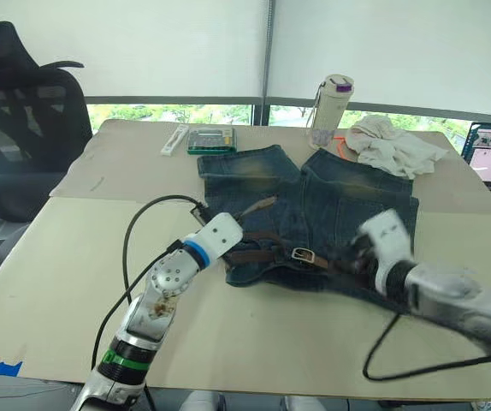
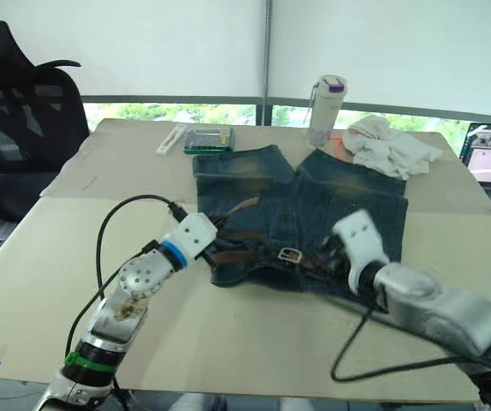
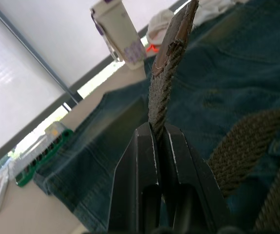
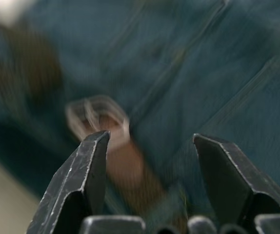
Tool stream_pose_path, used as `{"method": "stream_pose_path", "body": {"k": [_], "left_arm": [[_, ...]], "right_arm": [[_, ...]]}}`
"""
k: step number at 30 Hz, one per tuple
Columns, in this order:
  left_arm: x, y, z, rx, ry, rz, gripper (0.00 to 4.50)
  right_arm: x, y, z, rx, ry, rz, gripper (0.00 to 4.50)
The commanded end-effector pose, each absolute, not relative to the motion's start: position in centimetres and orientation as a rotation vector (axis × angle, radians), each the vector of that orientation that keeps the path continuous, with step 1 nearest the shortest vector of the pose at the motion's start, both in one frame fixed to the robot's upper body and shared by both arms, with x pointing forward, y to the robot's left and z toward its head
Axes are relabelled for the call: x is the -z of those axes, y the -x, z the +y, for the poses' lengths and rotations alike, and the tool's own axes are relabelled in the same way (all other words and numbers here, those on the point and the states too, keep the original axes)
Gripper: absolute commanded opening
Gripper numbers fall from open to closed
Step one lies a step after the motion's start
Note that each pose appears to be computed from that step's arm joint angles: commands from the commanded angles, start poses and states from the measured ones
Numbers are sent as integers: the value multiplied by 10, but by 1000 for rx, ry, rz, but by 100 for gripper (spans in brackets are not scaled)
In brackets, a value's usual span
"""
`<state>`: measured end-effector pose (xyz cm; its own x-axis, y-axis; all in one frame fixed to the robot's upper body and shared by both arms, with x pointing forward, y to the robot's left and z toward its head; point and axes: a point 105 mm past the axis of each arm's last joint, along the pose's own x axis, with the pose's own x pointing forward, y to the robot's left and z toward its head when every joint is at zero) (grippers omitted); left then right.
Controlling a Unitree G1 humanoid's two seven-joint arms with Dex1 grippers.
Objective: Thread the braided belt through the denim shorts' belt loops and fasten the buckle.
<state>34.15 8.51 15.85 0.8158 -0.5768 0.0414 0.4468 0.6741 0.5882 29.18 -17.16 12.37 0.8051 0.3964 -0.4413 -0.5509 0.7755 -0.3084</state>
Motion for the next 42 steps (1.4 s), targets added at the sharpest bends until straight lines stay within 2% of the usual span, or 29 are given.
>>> {"method": "stream_pose_path", "body": {"k": [1, 5, 11, 18, 31, 34, 40, 41, 42], "left_arm": [[-161, -338, 86, 609, -548, -241, 0], [-154, -333, 84, 660, -547, -229, 0], [-143, -334, 90, 702, -555, -177, 0], [-137, -337, 97, 725, -568, -155, 0], [-155, -330, 81, 787, -556, -210, 0], [-157, -329, 78, 801, -562, -218, 0], [-162, -332, 75, 803, -557, -217, 0], [-163, -332, 73, 805, -562, -214, 0], [-164, -333, 71, 806, -572, -211, 0]], "right_arm": [[-124, -291, -163, -603, 590, 289, 308], [-117, -295, -162, -609, 633, 278, 308], [-124, -305, -157, -580, 579, 229, 308], [-145, -294, -153, -648, 462, 202, 308], [-114, -312, -171, -521, 558, 263, 308], [-113, -314, -174, -506, 563, 261, 229], [-128, -311, -176, -472, 527, 218, 22], [-132, -311, -178, -452, 512, 202, 2], [-138, -312, -180, -430, 493, 178, 2]]}}
